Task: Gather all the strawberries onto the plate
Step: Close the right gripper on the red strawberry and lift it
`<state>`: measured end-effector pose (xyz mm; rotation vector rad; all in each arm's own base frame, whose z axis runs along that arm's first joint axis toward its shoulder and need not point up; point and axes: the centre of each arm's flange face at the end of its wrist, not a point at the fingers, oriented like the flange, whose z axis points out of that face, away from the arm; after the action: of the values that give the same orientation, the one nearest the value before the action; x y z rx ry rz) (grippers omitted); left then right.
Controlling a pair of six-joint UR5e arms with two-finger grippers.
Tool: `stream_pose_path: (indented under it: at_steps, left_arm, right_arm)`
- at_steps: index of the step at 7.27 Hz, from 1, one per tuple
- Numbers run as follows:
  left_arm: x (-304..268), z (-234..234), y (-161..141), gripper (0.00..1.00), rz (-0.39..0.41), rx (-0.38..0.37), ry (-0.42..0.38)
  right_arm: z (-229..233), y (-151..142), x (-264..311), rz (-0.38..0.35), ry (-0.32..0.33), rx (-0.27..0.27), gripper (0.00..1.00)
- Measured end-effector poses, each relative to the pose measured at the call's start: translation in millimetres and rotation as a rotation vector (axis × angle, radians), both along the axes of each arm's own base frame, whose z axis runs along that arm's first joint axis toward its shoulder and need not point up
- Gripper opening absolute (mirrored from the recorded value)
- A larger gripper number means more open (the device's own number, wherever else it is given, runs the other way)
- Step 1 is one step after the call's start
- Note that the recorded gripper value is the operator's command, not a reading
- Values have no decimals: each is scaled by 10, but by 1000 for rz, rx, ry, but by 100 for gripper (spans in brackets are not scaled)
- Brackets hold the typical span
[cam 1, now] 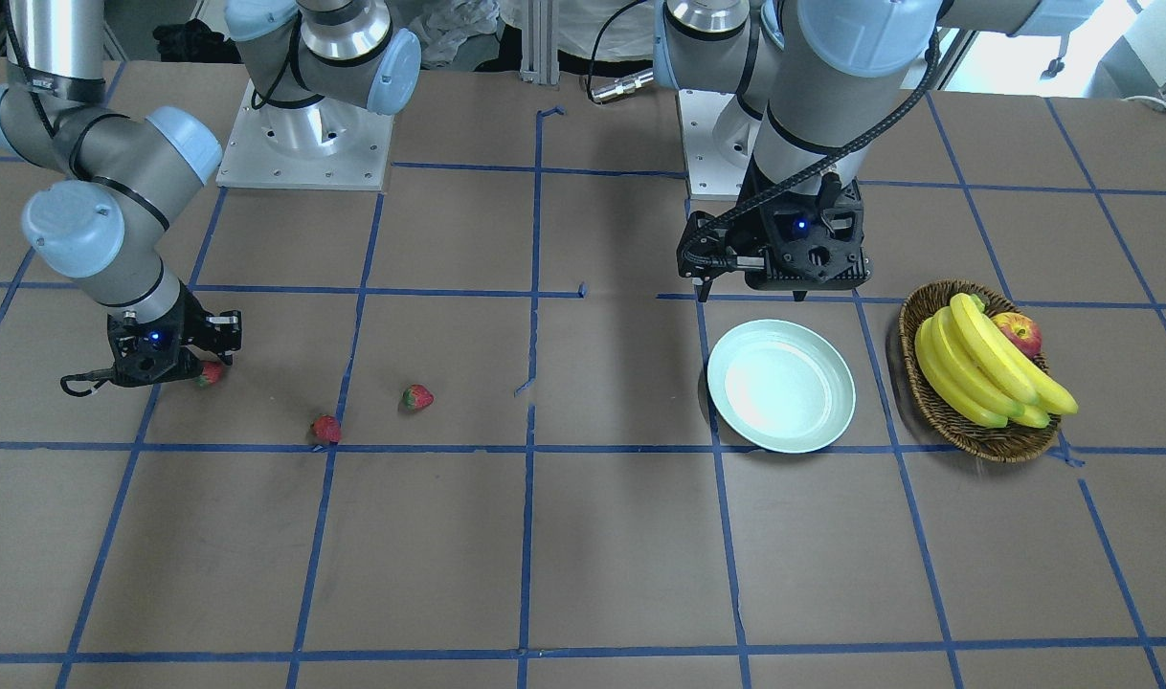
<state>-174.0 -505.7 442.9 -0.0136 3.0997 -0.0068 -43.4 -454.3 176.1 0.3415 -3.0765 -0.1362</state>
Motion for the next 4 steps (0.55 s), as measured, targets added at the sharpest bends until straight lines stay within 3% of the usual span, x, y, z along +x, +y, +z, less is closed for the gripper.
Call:
stream_pose_path:
  at_steps: [1, 2, 3, 4]
  left_arm:
    - [0, 0, 0, 100, 0, 0, 0]
    - [0, 0, 0, 100, 0, 0, 0]
    - [0, 0, 0, 100, 0, 0, 0]
    - [0, 0, 0, 100, 0, 0, 0]
  right_arm:
    - [-1, -30, -3, -2, -7, -4, 44]
    - [-8, -47, -2, -6, -14, -7, 13]
    - [-14, -56, 0, -19, -17, -8, 1]
    - [-8, -69, -1, -34, -16, -11, 0]
